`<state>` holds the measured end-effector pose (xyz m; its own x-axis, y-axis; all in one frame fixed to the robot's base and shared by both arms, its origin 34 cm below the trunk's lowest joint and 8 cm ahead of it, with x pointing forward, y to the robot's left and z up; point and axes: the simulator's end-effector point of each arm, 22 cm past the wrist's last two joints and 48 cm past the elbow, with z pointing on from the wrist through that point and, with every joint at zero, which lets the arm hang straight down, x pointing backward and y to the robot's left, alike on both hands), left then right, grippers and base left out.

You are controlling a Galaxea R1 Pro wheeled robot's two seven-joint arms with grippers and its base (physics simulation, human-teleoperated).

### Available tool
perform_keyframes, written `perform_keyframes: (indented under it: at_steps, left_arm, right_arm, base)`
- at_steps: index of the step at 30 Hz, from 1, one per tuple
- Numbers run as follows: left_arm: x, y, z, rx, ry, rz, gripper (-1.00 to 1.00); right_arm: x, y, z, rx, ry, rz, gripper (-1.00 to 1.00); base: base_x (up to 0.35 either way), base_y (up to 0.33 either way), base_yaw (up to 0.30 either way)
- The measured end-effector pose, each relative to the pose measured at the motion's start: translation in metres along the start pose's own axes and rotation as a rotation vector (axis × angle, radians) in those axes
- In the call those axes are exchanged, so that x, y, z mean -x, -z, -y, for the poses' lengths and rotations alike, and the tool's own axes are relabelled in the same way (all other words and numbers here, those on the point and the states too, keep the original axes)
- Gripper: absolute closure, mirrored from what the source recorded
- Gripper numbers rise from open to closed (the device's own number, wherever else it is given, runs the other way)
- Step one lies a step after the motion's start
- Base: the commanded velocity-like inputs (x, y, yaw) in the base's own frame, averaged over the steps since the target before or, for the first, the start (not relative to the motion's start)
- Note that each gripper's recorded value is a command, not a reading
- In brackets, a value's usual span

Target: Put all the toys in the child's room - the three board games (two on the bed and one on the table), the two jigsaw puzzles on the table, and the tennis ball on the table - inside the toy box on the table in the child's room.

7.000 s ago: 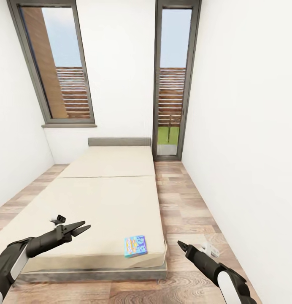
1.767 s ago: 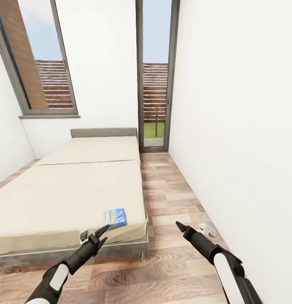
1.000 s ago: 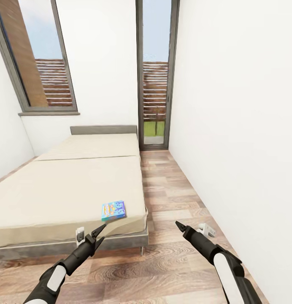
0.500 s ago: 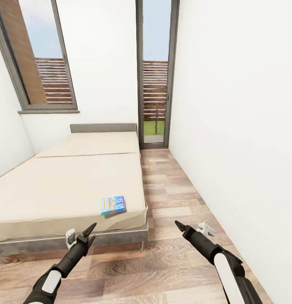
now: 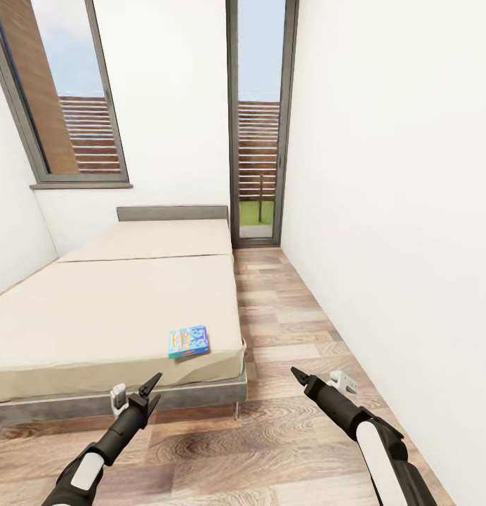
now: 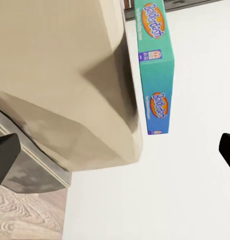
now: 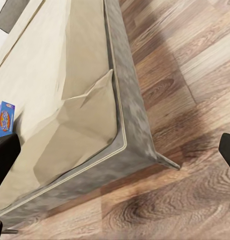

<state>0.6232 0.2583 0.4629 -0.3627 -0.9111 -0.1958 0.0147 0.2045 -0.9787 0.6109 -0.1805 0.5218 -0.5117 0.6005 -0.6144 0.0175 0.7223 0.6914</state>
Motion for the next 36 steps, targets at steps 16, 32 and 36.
perform_keyframes:
  at_steps: [16, 32, 36]
  left_arm:
    - [-0.0038, -0.001, 0.0024, -0.009, 0.003, -0.01, -1.0]
    - [-0.0048, -0.0015, 0.0027, -0.01, 0.003, -0.01, -1.0]
    - [-0.0048, -0.0014, 0.0029, -0.011, 0.002, -0.01, -1.0]
  right_arm:
    - [0.0, 0.0001, -0.0001, 0.0, 0.0, 0.0, -1.0]
    - [0.0003, 0.0002, 0.0007, -0.001, 0.001, 0.0, -1.0]
    - [0.0004, 0.0003, 0.0006, -0.001, 0.001, 0.0, -1.0]
  base:
    - [0.043, -0.01, 0.0]
    - [0.08, -0.026, 0.0]
    - [0.142, -0.001, 0.0]
